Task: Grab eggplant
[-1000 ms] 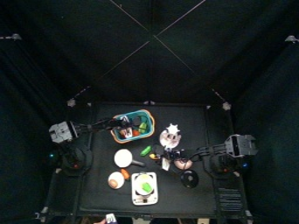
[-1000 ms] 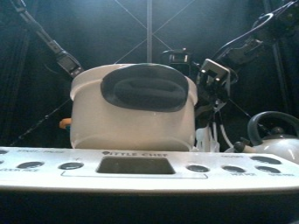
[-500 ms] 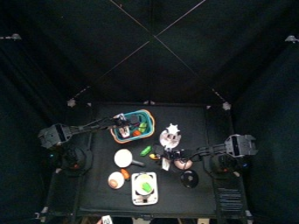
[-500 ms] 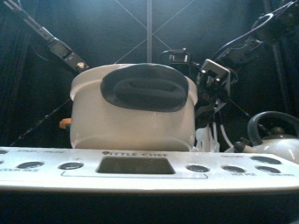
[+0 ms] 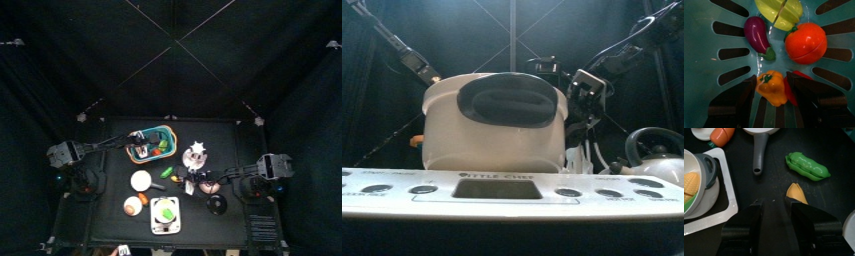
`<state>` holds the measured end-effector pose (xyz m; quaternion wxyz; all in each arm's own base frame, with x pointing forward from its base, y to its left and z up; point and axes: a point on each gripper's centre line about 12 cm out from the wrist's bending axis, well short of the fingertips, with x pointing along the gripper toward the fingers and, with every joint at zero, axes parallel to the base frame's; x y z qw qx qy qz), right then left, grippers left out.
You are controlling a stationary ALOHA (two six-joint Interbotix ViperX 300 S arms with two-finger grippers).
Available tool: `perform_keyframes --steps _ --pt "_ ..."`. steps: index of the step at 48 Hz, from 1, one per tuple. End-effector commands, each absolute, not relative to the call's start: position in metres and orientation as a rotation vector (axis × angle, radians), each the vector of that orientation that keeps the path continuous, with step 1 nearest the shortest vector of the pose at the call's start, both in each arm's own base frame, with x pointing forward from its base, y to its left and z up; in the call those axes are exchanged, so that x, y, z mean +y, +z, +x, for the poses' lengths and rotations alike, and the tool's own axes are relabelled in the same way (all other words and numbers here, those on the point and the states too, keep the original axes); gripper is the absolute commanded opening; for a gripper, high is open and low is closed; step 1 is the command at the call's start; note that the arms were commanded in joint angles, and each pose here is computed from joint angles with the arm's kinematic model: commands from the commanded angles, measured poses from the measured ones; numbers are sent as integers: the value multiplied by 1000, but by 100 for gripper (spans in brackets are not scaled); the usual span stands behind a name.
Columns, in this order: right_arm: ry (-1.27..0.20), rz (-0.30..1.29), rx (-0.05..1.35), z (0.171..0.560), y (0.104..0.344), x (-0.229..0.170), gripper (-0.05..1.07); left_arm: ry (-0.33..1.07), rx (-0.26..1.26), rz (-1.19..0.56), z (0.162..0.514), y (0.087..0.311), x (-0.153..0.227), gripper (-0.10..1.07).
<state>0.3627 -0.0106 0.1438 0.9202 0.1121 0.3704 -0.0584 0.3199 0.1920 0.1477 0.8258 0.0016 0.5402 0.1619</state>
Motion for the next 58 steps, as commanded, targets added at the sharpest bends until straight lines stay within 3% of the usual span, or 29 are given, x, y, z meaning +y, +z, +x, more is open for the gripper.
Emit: perform_keyframes --steps 1,18,31,42,50,58 --pt "-116 231 734 365 152 -11 77 360 1065 21 334 161 199 87" --pt "-119 237 735 365 152 -11 77 370 1007 23 347 142 207 87" --pt "-117 235 737 365 151 -10 77 363 1052 -23 346 121 205 85" --pt "-116 236 735 365 152 -9 77 358 1068 -33 345 118 203 65" --pt "-115 234 737 365 151 -9 77 360 1054 -31 346 125 203 60" --pt "-116 236 738 365 151 -9 77 381 986 -6 348 155 207 60"
